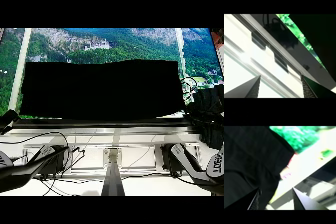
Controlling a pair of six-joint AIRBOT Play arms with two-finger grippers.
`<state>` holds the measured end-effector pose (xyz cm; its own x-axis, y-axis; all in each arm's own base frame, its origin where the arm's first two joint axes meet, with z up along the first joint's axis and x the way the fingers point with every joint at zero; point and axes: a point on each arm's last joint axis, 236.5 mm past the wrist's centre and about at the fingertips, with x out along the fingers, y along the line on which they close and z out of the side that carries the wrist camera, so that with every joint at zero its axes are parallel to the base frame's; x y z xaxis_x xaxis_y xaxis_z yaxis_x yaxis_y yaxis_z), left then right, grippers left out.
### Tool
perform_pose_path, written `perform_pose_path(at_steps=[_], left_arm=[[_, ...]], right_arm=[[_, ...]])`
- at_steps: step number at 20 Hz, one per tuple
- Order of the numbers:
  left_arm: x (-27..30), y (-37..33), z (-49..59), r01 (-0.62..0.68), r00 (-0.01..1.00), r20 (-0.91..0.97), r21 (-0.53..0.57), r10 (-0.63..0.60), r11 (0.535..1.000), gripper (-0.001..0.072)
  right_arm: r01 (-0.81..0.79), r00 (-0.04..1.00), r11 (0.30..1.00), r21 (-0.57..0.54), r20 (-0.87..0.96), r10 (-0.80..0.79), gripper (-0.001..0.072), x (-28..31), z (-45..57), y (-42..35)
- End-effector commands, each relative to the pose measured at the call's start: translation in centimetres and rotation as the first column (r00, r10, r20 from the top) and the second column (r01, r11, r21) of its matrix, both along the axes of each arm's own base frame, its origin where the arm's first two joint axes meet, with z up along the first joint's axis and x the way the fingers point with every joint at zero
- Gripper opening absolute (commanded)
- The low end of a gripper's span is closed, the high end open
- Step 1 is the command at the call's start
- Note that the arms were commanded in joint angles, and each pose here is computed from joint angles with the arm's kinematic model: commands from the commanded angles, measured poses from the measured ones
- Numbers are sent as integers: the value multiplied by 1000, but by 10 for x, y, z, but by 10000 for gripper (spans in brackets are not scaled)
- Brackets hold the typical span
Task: Fold the clothes and pants, and hang the long-sleeved shirts on hangers.
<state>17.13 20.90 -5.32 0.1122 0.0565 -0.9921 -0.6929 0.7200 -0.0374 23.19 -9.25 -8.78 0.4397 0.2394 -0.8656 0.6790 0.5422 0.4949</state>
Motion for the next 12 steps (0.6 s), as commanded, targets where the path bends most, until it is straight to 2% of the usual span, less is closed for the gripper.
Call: perform_pose_path(at_steps=[1,5,9,10,11,12], left_arm=[[4,-2,0,-9,1000,17,-12,9,1000,588],[7,3,4,-45,998,31,-1,45,999,589],[20,-6,6,-99,991,86,-54,103,994,585],[26,-10,7,-107,987,109,-76,115,991,585],[32,-14,9,-114,983,131,-96,126,989,585],[38,-18,10,-121,978,154,-118,138,986,585]], right_arm=[[87,996,994,71,28,-89,457,13,-9,1],[113,993,989,90,3,-114,456,14,-24,-2],[135,990,985,107,14,-138,452,27,-31,2],[129,991,987,99,24,-132,422,32,-30,4],[105,993,991,87,36,-108,301,37,-29,7],[60,997,996,69,48,-63,215,39,-29,11]])
